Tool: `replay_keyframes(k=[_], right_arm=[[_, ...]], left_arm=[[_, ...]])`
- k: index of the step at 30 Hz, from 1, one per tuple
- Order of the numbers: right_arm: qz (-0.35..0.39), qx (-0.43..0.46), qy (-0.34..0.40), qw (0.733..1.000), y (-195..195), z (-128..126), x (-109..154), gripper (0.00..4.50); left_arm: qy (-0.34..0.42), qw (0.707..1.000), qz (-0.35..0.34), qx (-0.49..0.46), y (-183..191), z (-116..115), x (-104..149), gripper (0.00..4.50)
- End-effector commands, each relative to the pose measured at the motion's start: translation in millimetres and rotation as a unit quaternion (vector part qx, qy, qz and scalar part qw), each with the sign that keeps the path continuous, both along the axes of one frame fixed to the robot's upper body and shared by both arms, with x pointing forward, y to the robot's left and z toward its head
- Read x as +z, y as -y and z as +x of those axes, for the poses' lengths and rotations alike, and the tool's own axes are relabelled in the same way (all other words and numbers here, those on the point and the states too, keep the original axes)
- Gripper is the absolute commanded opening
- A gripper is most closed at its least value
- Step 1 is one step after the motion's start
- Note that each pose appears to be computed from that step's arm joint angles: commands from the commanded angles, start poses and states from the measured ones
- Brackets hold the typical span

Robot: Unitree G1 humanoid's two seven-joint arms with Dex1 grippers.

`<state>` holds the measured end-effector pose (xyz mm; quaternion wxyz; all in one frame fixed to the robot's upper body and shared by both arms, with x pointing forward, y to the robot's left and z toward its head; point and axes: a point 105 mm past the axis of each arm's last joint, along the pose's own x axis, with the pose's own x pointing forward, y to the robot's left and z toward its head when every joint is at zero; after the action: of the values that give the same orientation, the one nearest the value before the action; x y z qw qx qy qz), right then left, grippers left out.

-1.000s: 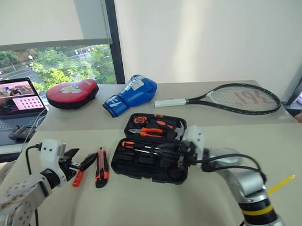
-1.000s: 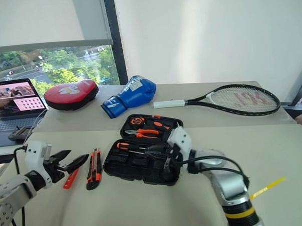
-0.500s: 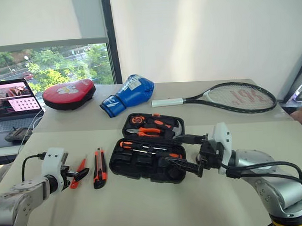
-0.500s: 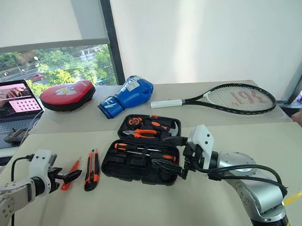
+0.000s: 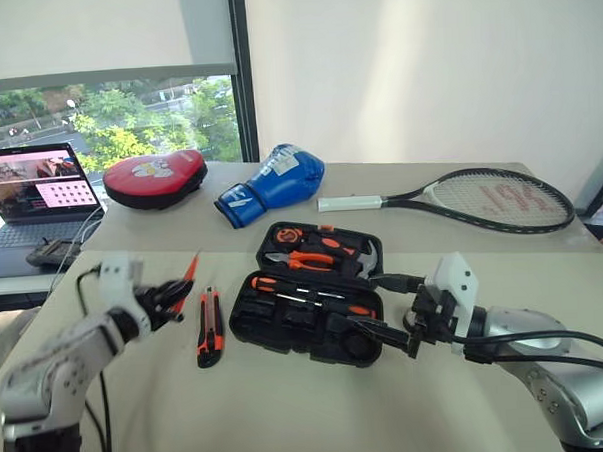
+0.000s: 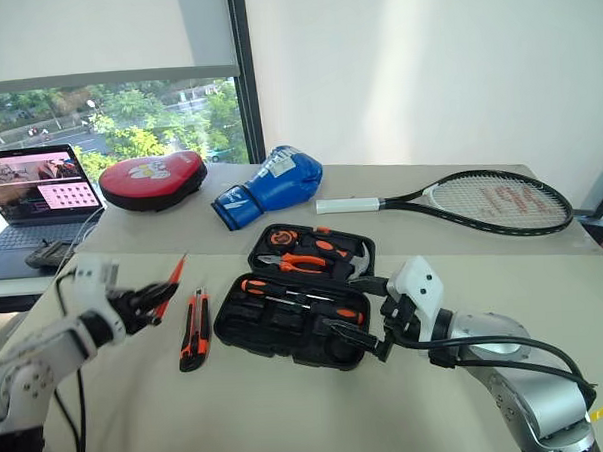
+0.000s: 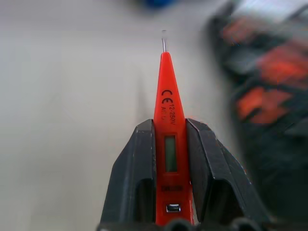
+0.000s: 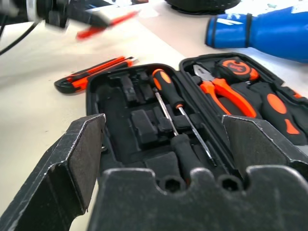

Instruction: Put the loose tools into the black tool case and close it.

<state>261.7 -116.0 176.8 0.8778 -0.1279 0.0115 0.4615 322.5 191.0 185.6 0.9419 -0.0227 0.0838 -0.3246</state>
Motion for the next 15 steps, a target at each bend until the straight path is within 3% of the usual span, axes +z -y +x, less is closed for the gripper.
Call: replay_keyframes(k=[1, 4, 7, 15], right_arm=[[0.001, 0.001, 0.033, 0.999, -3, -4, 9, 4.50], [-0.010, -0.006, 0.036, 0.999, 0, -8, 7, 4.50], [-0.013, -0.023, 0.033, 0.999, 7, -14, 6, 4.50], [-0.030, -0.057, 0.037, 0.997, 20, -22, 4, 4.50]], left_arm=[[0.029, 0.984, 0.053, -0.167, 49, -5, 1, 0.45], [0.034, 0.958, 0.100, -0.266, 69, -5, -9, 0.45], [0.062, 0.908, 0.205, -0.361, 76, 1, -30, 0.45], [0.098, 0.823, 0.332, -0.451, 85, 29, -62, 0.45]])
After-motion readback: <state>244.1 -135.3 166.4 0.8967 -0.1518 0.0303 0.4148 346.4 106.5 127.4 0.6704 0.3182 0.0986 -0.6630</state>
